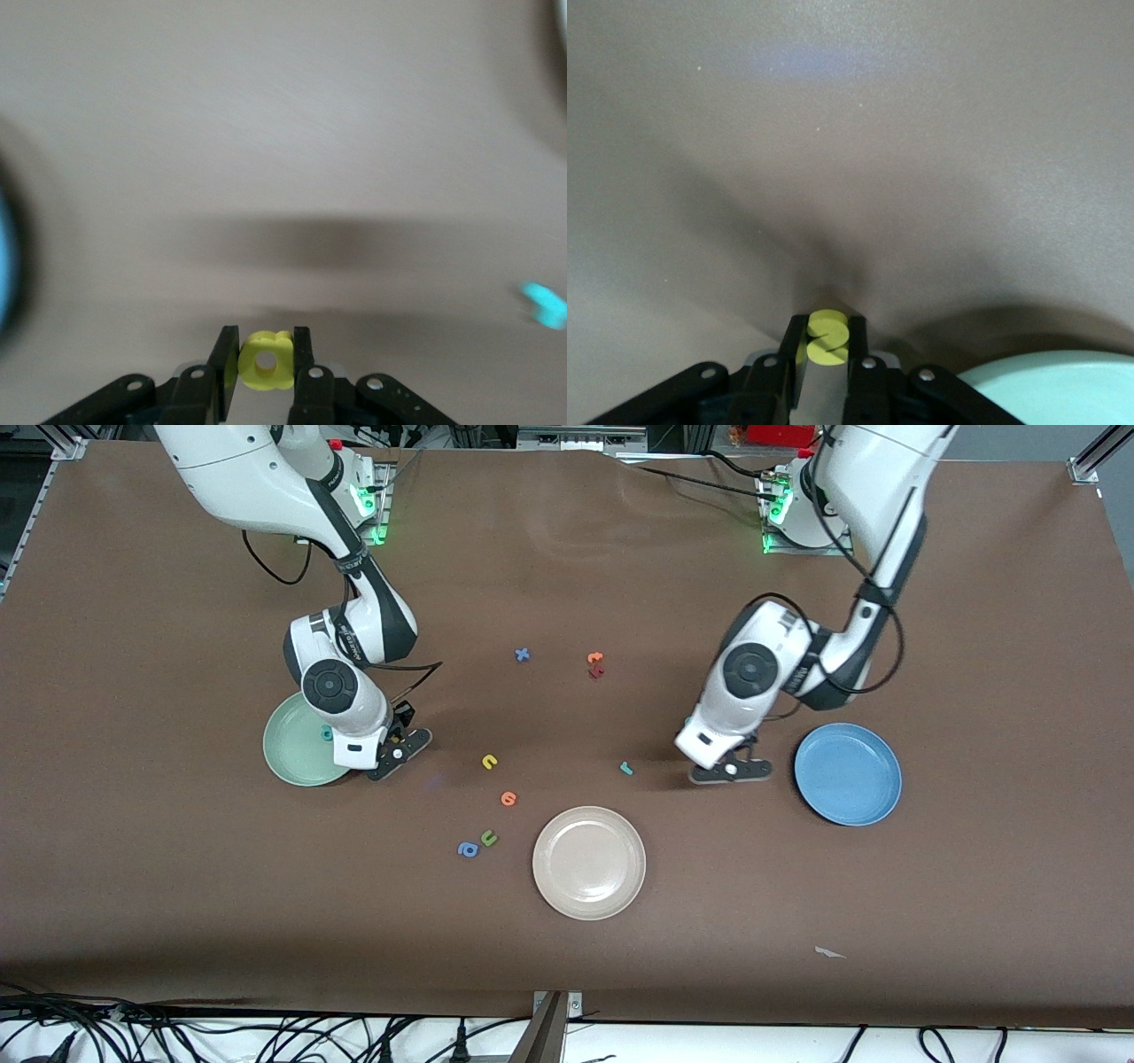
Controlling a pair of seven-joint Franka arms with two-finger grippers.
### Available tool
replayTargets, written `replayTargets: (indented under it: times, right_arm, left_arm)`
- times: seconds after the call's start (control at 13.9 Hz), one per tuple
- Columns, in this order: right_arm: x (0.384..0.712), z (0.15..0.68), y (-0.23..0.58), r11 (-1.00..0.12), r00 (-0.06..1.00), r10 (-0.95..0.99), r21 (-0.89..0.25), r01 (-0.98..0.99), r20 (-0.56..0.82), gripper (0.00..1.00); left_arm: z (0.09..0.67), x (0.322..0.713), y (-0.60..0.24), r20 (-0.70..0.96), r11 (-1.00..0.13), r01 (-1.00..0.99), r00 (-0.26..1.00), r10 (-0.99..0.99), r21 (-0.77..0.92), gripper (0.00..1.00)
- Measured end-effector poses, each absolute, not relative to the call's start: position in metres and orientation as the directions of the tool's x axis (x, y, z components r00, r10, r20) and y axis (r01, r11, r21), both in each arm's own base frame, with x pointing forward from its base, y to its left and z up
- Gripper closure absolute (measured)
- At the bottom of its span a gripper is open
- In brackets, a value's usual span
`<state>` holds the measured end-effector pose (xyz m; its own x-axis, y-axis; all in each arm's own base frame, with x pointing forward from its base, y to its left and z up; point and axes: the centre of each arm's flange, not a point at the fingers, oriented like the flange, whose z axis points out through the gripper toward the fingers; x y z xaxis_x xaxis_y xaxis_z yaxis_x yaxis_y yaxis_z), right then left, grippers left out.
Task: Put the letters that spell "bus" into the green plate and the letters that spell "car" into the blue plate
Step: 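Carry the yellow 2 to the green plate while the left gripper carries D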
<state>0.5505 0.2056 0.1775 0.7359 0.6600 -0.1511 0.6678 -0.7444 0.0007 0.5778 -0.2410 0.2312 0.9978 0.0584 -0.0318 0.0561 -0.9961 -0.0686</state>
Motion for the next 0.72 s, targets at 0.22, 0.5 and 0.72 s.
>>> replayTargets:
  times: [0.22, 0.5, 0.72]
  right_arm:
    - [0.556, 0.195, 0.213, -0.74, 0.736, 0.667, 0.01, 0.673, -0.117, 0.78]
    - [0.572, 0.245, 0.196, -0.761, 0.757, 0.641, 0.025, 0.648, -0.129, 0.78]
    - [0.582, 0.245, 0.13, -0.78, 0.767, 0.61, 0.022, 0.626, -0.197, 0.78]
  left_arm:
    - [0.238, 0.6, -0.179, -0.035, -0.997, 0.029, 0.999, 0.031, -0.064, 0.71]
    - [0.238, 0.617, -0.104, -0.047, -0.998, -0.006, 0.999, -0.003, -0.06, 0.71]
    - [0.235, 0.62, -0.067, -0.064, -0.998, -0.03, 0.998, -0.026, -0.058, 0.7]
